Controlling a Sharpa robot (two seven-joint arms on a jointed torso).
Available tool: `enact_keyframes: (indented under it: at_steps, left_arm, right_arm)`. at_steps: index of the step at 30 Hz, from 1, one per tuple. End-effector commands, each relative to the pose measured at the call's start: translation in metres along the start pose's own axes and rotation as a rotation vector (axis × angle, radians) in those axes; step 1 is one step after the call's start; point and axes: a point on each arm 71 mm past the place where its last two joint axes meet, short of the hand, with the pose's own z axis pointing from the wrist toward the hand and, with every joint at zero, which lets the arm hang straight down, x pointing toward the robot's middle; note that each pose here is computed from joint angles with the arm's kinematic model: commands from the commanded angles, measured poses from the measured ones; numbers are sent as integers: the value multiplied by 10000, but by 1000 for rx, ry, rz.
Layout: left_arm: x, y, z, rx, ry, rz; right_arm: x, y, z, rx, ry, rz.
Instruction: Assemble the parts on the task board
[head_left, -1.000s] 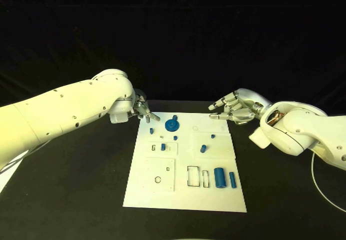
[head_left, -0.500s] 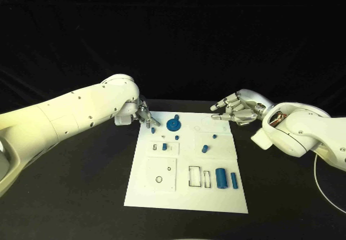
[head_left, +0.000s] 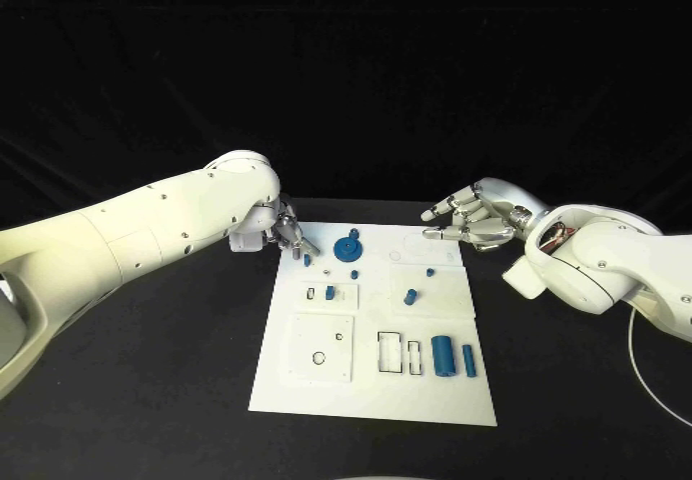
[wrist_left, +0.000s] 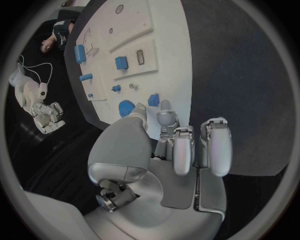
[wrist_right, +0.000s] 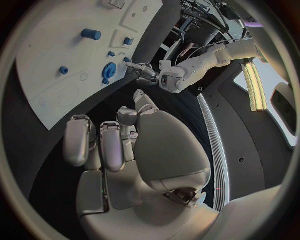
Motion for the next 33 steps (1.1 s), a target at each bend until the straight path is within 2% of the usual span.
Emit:
enact_keyframes:
  at_steps: [1,12,33]
  left_arm:
    - [21,-20,2,13,24,11]
    - [40,-57,2,27,35,-4]
    - [44,-60,7,27,42,-4]
  right_arm:
    - [17,4,2,-5,15,-2]
    - [25,8,12,-6,19,-2]
    - [33,14,17,-7,23,-2]
